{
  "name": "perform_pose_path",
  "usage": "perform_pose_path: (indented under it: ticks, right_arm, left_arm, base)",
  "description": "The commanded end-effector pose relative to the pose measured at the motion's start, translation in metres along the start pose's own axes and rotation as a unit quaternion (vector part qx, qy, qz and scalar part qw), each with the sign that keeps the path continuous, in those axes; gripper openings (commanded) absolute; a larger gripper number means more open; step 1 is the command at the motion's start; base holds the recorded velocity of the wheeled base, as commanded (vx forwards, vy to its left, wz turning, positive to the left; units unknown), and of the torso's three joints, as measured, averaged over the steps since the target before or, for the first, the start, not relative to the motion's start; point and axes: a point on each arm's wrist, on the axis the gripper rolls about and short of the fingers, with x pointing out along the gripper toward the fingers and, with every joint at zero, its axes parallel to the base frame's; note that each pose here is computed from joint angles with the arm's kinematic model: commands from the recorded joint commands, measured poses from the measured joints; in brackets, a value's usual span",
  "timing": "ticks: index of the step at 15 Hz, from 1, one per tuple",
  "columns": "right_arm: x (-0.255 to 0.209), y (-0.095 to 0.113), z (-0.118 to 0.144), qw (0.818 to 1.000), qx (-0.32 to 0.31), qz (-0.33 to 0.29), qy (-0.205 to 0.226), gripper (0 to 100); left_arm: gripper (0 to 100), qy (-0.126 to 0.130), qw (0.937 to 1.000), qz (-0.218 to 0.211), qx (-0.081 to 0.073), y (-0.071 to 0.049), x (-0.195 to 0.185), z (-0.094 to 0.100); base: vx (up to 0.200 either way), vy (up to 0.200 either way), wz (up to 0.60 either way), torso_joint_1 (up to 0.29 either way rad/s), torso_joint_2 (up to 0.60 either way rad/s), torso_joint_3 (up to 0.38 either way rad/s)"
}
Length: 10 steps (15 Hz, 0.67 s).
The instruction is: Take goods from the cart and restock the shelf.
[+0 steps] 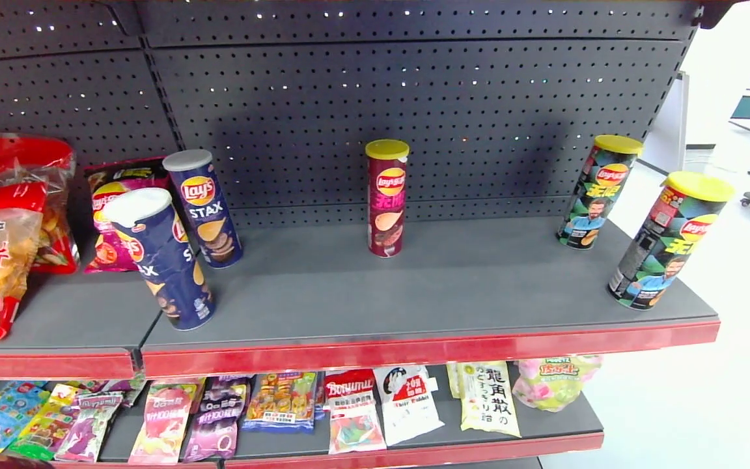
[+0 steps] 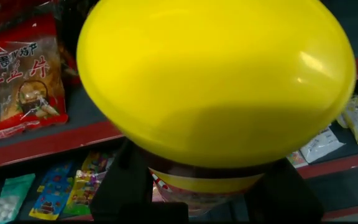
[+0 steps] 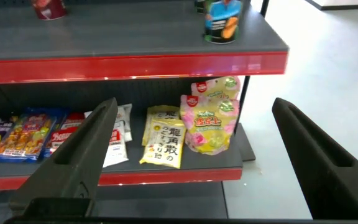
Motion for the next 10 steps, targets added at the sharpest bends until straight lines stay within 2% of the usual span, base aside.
perform_pose_path:
  ticks: [1, 6, 7, 8, 9, 10]
  right_arm:
    - [0.0, 0.0, 0.0, 1.0, -0.001, 0.002, 0.001, 100]
    - [0.0, 0.001, 0.001, 1.0, -0.015, 0.015, -0.001, 100]
    - [-0.003, 0.001, 0.019, 0.999, -0.022, 0.031, -0.027, 100]
    - [-0.004, 0.002, 0.044, 0.998, -0.022, 0.041, -0.032, 100]
    - [0.007, 0.002, 0.086, 0.998, -0.004, 0.057, -0.021, 100]
    - [0.017, 0.003, 0.123, 0.996, 0.005, 0.088, -0.023, 100]
  left_arm:
    - [0, 0.001, 1.0, -0.001, 0.001, 0.0, 0.0, -0.001]
    - [0, -0.011, 0.9999, 0.0, 0.0, -0.001, -0.004, -0.002]
    - [0, -0.015, 0.9999, -0.002, -0.005, 0.0, -0.004, 0.0]
    - [0, -0.016, 0.9997, -0.005, -0.015, 0.0, -0.004, 0.002]
    - [0, -0.018, 0.9985, -0.008, -0.051, 0.001, -0.004, 0.007]
    - [0, -0.01, 0.9978, -0.009, -0.065, 0.002, -0.003, 0.009]
  base:
    - [0.0, 0.0, 0.0, 0.0, 0.0, 0.0]
    - [0.0, 0.0, 0.0, 0.0, 0.0, 0.0]
    - [0.0, 0.0, 0.0, 0.0, 0.0, 0.0]
    - [0.0, 0.0, 0.0, 0.0, 0.0, 0.0]
    - [0.0, 0.0, 0.0, 0.0, 0.0, 0.0]
    - [0.0, 0.0, 0.0, 0.0, 0.0, 0.0]
